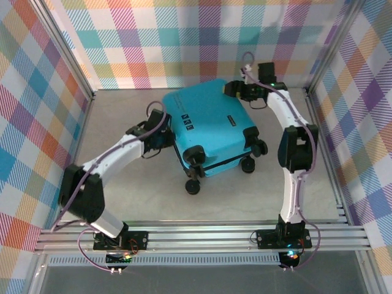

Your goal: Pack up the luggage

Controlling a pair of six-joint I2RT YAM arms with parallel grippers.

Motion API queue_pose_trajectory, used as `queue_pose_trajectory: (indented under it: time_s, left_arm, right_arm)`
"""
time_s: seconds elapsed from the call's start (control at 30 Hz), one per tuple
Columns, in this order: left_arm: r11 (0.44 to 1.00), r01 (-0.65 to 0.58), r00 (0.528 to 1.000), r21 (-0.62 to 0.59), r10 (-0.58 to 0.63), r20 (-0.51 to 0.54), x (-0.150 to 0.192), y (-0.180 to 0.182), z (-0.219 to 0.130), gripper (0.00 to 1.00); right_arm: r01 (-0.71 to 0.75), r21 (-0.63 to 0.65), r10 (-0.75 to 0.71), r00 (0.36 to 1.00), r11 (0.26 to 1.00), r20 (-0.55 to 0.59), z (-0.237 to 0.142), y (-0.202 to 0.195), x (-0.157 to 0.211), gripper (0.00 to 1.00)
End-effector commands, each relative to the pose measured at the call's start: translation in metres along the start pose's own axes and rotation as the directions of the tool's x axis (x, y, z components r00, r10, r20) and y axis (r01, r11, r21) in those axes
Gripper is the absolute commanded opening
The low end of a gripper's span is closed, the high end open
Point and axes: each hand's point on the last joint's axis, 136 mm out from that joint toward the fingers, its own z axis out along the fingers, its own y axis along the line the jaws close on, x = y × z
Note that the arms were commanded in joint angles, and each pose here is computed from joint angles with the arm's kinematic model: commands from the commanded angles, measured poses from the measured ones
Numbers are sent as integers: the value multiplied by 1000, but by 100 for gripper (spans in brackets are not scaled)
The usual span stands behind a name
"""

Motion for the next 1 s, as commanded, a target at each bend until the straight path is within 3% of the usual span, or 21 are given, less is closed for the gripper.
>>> queue_pose_trajectory:
  time_s: [0.0,0.13,0.27,0.37,0.53,0.67,0.83,0.97]
  left_arm:
    - [995,36,998,91,-40,40,19,-25,-24,24]
    - [997,35,996,71,-41,78,34,-21,-37,25]
    - [998,23,996,55,-27,82,35,-20,-42,24]
    - [999,-6,993,43,1,117,28,-20,-56,24]
    - [999,-30,965,28,21,260,-9,-9,-111,27]
    - [999,-32,934,2,29,357,-46,5,-145,37]
    - [999,44,924,-33,-28,382,-100,36,-140,42]
    - [995,80,925,-55,-54,376,-143,53,-124,43]
  right_arm:
    - [18,-322,-93,972,947,-218,50,118,55,75]
    - [10,-405,-107,970,914,-217,80,151,47,77]
    - [18,-430,-86,986,903,-140,77,158,17,78]
    - [62,-361,-93,993,930,-67,52,151,-6,78]
    - [154,-211,-147,988,965,50,-10,143,-39,79]
    - [205,-103,-193,974,973,118,-62,143,-53,79]
    - [202,37,-206,967,979,150,-108,138,-33,79]
    - [100,184,-138,969,978,204,-142,102,3,79]
